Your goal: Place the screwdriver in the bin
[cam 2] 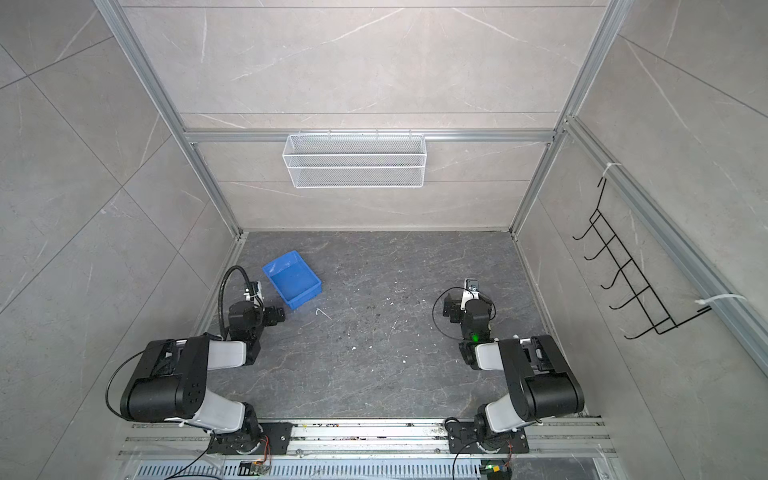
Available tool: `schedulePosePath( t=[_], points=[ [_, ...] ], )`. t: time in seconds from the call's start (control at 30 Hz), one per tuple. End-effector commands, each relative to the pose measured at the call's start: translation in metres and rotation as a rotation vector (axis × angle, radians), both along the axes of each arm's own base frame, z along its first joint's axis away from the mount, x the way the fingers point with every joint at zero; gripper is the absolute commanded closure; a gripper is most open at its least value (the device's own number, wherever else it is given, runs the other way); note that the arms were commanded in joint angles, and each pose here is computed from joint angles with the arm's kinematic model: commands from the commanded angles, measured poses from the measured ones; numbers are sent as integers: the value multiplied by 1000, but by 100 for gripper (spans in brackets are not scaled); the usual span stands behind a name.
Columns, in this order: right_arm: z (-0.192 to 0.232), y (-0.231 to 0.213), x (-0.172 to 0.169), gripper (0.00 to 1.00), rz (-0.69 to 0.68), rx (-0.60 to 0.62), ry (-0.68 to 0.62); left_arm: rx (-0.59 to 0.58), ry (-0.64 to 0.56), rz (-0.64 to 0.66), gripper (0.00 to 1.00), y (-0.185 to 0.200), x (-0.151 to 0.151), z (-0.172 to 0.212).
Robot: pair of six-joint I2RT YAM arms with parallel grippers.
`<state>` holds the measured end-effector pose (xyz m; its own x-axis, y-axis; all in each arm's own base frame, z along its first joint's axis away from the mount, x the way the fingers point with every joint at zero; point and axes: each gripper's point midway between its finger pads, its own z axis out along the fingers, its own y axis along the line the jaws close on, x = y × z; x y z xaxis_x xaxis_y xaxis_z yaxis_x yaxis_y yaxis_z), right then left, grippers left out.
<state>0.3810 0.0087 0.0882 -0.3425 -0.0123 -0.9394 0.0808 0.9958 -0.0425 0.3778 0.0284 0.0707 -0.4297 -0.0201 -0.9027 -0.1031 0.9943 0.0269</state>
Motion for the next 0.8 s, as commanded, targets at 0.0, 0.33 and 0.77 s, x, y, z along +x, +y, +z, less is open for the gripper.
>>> schedulePosePath(
  t=[0.0,0.33,0.77],
  points=[
    [6,1,5,1,1,7,-21,-14,-53,-5,0,-1,7,15],
    [6,1,5,1,0,6,-21,-13,-54,-6,0,-1,7,15],
    [7,1,5,1,1,8,-25,-5,-61,-9,0,-1,6,16]
  ],
)
